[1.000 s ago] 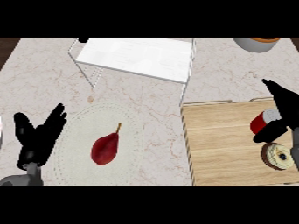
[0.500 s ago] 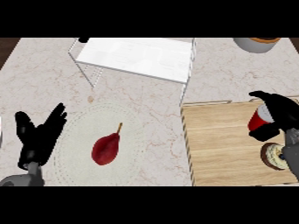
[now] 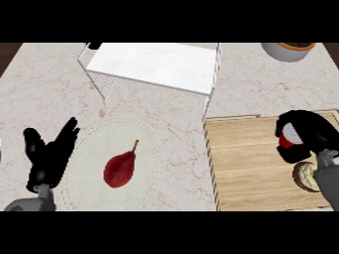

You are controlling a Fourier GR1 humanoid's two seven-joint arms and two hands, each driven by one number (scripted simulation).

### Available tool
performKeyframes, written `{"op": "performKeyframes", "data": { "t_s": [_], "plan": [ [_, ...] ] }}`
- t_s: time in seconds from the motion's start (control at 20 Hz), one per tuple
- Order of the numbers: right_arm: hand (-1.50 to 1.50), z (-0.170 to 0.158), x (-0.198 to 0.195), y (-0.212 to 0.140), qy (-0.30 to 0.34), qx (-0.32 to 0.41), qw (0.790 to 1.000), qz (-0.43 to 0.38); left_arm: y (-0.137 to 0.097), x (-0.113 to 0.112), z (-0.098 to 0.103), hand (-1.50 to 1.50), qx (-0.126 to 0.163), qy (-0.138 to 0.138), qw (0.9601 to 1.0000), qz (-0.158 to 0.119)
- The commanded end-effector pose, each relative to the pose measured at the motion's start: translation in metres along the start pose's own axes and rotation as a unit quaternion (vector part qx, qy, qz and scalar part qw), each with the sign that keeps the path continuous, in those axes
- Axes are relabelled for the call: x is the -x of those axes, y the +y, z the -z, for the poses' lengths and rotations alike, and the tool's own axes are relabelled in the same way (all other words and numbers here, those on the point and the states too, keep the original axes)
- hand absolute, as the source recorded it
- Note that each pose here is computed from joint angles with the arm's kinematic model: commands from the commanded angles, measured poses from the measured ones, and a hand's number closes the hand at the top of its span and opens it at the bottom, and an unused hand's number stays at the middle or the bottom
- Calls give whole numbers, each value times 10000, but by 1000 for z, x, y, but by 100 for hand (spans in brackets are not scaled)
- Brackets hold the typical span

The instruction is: Pick the can from the tray and place it in the tiered shelf

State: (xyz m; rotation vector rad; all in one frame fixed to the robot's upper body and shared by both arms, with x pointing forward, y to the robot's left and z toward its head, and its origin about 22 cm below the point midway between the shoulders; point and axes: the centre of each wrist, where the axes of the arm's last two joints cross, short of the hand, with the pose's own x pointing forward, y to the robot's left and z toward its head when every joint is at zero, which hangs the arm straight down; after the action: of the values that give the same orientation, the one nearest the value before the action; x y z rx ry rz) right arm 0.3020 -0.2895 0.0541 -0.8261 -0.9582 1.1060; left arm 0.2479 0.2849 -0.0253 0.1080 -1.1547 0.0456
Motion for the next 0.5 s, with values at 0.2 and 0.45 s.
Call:
{"op": "performKeyframes", "data": {
  "t_s": [0.2, 0.45],
  "plan": [
    [150, -23, -180, 63, -510, -424, 9919, 1087, -14, 3, 5, 0, 336, 110, 9994, 65],
    [150, -38, -237, 37, -643, 384, 9857, 1507, -23, -4, 10, 0, 641, 63, 9976, 260]
  ]
}}
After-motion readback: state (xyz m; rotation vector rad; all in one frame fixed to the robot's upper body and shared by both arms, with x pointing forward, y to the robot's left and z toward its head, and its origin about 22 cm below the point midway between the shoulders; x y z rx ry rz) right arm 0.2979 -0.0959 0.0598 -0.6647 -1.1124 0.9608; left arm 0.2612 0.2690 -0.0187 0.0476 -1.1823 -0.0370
